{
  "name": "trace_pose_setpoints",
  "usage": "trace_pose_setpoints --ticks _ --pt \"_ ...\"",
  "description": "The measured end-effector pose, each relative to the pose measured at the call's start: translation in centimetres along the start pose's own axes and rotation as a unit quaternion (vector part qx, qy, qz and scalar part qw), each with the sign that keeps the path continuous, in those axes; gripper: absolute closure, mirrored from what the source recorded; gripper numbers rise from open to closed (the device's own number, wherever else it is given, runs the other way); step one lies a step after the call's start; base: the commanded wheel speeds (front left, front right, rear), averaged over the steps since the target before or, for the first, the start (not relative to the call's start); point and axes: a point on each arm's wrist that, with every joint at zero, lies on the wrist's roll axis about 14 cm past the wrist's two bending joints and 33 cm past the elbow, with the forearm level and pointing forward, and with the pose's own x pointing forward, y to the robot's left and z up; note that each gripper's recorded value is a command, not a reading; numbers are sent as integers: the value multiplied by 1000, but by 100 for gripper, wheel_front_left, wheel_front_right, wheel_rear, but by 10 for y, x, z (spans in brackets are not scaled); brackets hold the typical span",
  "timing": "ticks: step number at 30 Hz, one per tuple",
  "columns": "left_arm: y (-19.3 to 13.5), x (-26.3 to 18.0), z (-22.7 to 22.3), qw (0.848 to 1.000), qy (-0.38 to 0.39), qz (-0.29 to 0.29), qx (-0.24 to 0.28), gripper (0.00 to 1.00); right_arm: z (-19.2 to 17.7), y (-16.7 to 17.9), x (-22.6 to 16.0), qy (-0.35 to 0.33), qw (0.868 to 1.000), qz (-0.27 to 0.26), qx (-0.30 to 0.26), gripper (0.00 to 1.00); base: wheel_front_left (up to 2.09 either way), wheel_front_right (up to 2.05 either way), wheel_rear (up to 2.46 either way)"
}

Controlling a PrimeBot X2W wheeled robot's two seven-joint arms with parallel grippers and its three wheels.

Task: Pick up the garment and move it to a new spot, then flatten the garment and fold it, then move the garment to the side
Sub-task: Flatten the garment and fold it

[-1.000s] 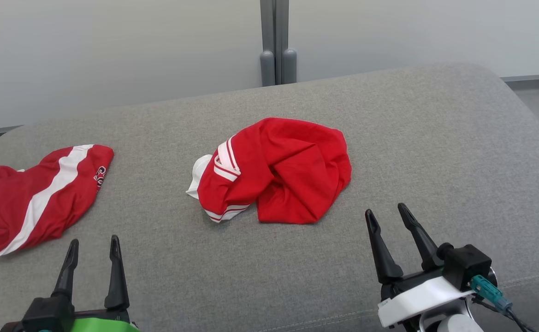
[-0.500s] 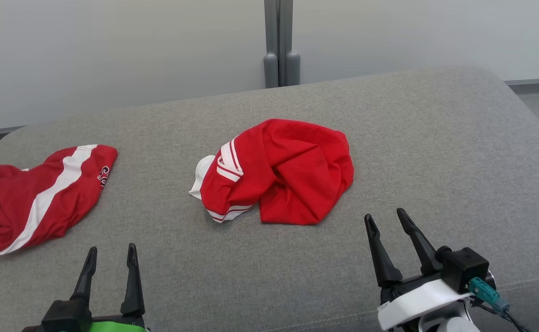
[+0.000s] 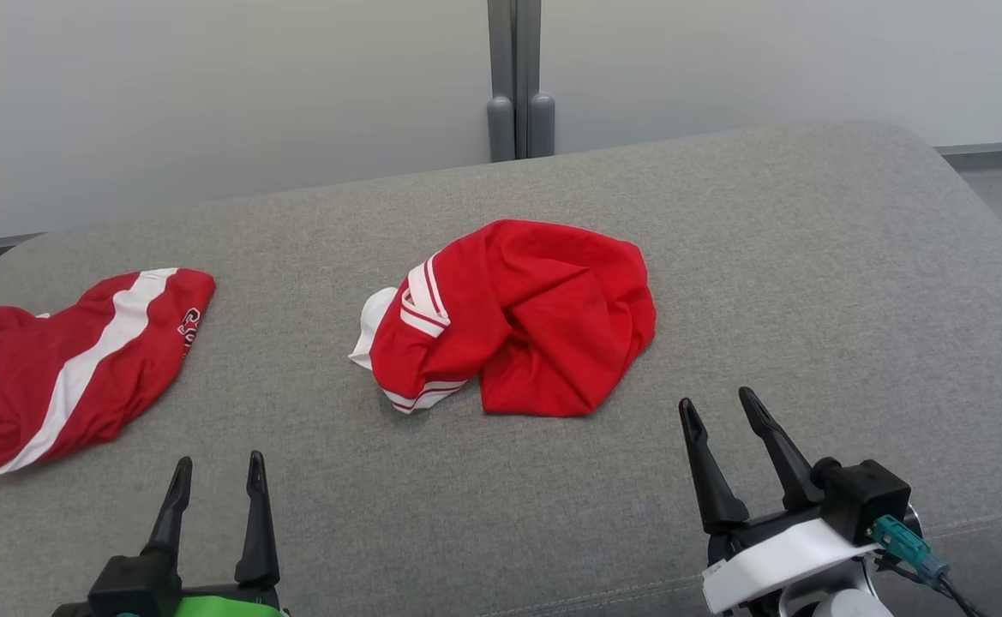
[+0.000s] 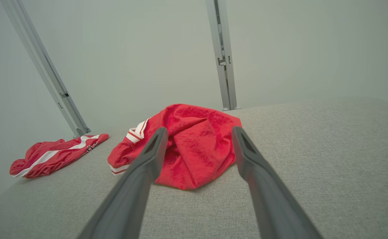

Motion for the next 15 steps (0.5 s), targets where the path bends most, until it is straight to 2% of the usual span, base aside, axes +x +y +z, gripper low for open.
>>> trace_pose_setpoints --ticks 7,15 --pt "-22 9 -22 999 34 -40 -6 0 -8 1 2 12 1000 2 5 0 0 0 0" --pt "-67 62 -20 992 28 -120 1 0 -15 0 17 20 1000 4 12 0 0 0 0"
